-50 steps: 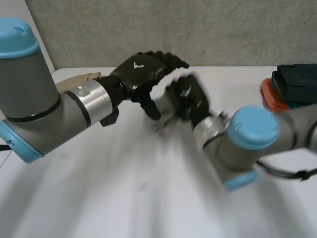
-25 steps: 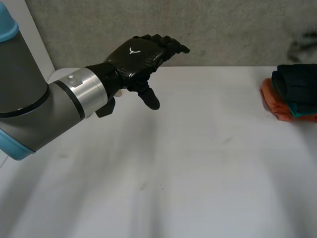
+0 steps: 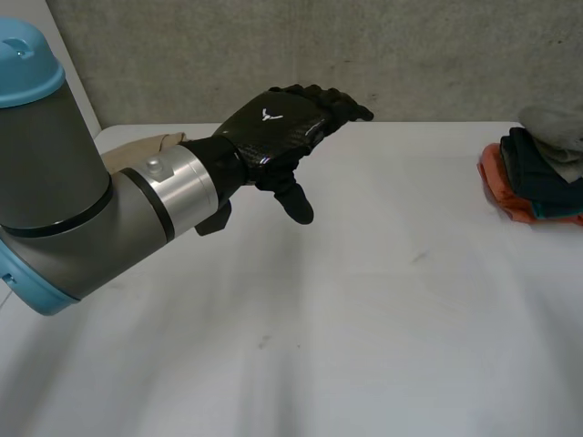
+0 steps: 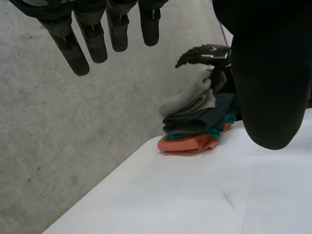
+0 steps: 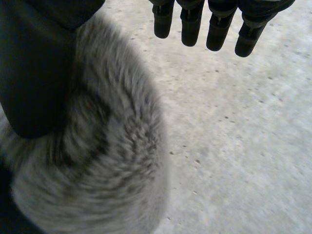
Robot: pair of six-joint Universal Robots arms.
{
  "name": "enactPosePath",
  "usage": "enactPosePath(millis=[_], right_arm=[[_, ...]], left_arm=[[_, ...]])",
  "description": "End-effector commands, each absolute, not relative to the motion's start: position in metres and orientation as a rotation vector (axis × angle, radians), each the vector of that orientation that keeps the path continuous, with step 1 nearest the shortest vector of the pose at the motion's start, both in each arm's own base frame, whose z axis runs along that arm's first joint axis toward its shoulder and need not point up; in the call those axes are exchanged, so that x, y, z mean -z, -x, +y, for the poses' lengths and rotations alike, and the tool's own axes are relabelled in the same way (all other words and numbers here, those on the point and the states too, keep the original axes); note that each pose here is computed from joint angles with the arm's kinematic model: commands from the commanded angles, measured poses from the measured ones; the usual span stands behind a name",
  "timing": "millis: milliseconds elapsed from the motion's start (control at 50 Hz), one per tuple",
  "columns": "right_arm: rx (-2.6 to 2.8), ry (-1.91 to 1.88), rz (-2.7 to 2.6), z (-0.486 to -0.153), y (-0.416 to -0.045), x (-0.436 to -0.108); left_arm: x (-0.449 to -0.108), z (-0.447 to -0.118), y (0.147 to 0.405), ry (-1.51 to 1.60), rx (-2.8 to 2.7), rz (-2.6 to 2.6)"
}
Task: Fold the laundry.
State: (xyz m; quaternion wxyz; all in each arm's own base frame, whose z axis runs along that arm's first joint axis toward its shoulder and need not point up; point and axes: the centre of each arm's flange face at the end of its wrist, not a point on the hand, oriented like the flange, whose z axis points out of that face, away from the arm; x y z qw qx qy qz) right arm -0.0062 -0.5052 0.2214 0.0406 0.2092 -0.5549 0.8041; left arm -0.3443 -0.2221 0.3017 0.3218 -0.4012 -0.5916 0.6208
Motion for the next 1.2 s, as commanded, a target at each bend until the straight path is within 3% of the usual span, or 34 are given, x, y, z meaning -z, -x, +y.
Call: enactPosePath(millis=[20,120,240,280,300,320,380,480,500,560,620,680,760,840,960,1200], right_arm=[[-2.317,-0.330,-1.900,-0.481,0.017,-0.253],[-2.083,-0.159,-1.868,-0.465,0.040,-0.270],[-1.899,-0.244,-1.545,-0.451,0.036,-0.323],[-1.970,-0.279,-1.472,-0.452,0.013,-0.332],[-2.086,-0.337,-1.404,-0.450,-0.026,-0.341],[-2.129,-0.352,-1.381,-0.448,-0.037,-0.345],[-2.341,-0.469,-1.261,-0.423,-0.093,-0.365],[-2.518,-0.764,-1.239,-0.386,-0.149,-0.349],[-2.529,-0.823,-1.269,-0.381,-0.159,-0.340],[-2.561,-1.008,-1.403,-0.356,-0.196,-0.309],[-2.506,-1.095,-1.599,-0.336,-0.218,-0.278],[-2.425,-1.134,-1.755,-0.326,-0.225,-0.252],[-2.197,-1.219,-2.009,-0.312,-0.232,-0.192],[-2.087,-1.278,-2.046,-0.300,-0.233,-0.169],[-2.040,-1.299,-2.052,-0.297,-0.228,-0.161],[-2.014,-1.301,-2.091,-0.292,-0.227,-0.152]], left_arm=[[-0.303,-0.214,0.348,1.065,-1.619,-1.534],[-0.312,-0.206,0.350,1.070,-1.628,-1.500],[-0.329,-0.203,0.353,1.055,-1.690,-1.416],[-0.344,-0.205,0.351,1.025,-1.742,-1.367],[-0.350,-0.207,0.350,1.009,-1.766,-1.354],[-0.357,-0.209,0.348,0.987,-1.792,-1.344],[-0.383,-0.229,0.330,0.847,-1.946,-1.373],[-0.392,-0.297,0.269,0.580,-2.250,-1.591],[-0.388,-0.316,0.249,0.552,-2.333,-1.672],[-0.372,-0.344,0.225,0.602,-2.434,-1.801],[-0.336,-0.381,0.198,0.747,-2.485,-1.992],[-0.294,-0.413,0.180,0.877,-2.462,-2.138],[-0.233,-0.455,0.162,0.975,-2.370,-2.180],[-0.196,-0.480,0.139,1.016,-2.296,-2.173],[-0.152,-0.507,0.128,1.048,-2.243,-2.138],[-0.114,-0.530,0.123,1.051,-2.264,-2.122]])
